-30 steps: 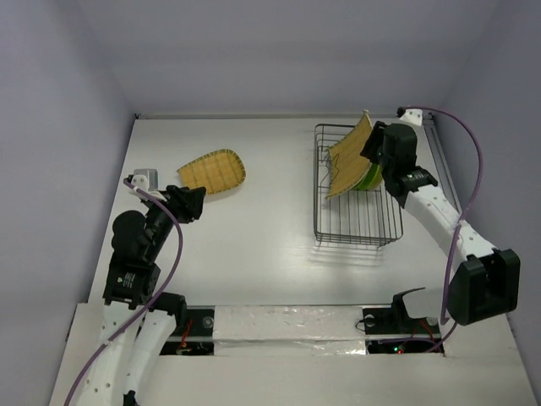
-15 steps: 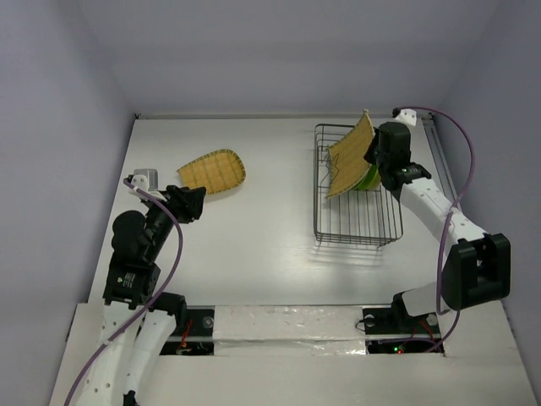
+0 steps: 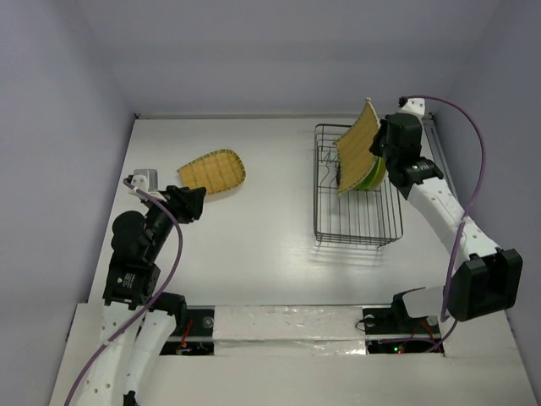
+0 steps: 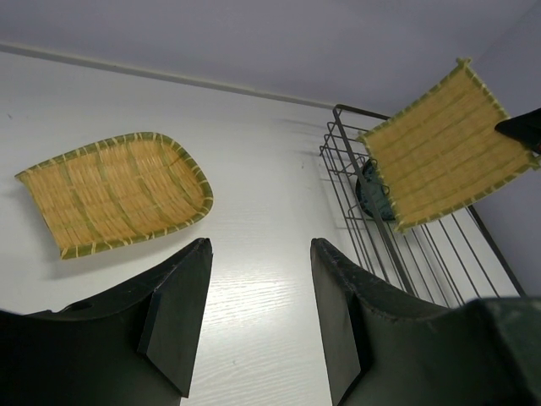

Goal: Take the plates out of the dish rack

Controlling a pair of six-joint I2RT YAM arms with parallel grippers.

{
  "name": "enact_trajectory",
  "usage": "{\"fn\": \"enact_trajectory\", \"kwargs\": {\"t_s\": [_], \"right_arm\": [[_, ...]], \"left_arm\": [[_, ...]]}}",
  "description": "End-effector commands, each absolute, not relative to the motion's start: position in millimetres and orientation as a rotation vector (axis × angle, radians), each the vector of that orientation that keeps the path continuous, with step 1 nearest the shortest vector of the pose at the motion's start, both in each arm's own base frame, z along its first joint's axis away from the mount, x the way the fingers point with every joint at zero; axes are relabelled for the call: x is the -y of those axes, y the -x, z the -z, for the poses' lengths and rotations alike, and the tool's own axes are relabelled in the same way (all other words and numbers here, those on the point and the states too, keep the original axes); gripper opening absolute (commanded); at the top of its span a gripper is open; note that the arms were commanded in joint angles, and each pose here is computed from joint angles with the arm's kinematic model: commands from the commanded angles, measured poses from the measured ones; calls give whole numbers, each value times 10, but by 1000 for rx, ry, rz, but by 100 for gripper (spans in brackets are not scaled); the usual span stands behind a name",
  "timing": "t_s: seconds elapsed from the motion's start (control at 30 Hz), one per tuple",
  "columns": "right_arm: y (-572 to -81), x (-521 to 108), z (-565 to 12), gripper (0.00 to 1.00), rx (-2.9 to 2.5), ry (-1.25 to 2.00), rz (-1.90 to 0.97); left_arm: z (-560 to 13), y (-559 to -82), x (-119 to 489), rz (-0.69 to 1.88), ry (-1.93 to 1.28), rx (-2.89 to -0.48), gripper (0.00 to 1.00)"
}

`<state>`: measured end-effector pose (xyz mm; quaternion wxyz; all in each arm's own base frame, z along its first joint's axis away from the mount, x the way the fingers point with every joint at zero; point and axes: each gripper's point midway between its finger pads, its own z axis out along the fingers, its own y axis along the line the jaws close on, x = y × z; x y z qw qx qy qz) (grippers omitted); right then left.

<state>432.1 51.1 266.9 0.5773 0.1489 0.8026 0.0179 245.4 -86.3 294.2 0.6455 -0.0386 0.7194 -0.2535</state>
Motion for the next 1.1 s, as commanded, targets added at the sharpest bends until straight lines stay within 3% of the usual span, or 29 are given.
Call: {"fn": "enact_trajectory", "kwargs": {"t_s": [0.0,0.4,0.53,0.67,0.9,1.07], "right_arm": [[-4250,-423,-3778,0,-1592,-351,-96],[-3754,-550,-4577,0,-1406,-301,-296],[-3660,-1276,-4696,0,-1374,-96,-691],[-3783,-1809,-4699,0,-1371,-60,-794],[-3986,-2839,-4666,0,-1349,-43,-1223],[-4284,-3404,-4314,0,-1365,-124,-1454]], "left_arm": [[-3219,-2425,880,602,67,-1549,47],[-3230,-2424,880,602,67,-1546,47],[-3230,-2431,858,595,74,-1544,47],[-3229,-2427,849,592,77,-1543,47],[-3229,-2427,849,592,77,-1543,47],[-3236,-2425,841,589,81,-1541,47]]}}
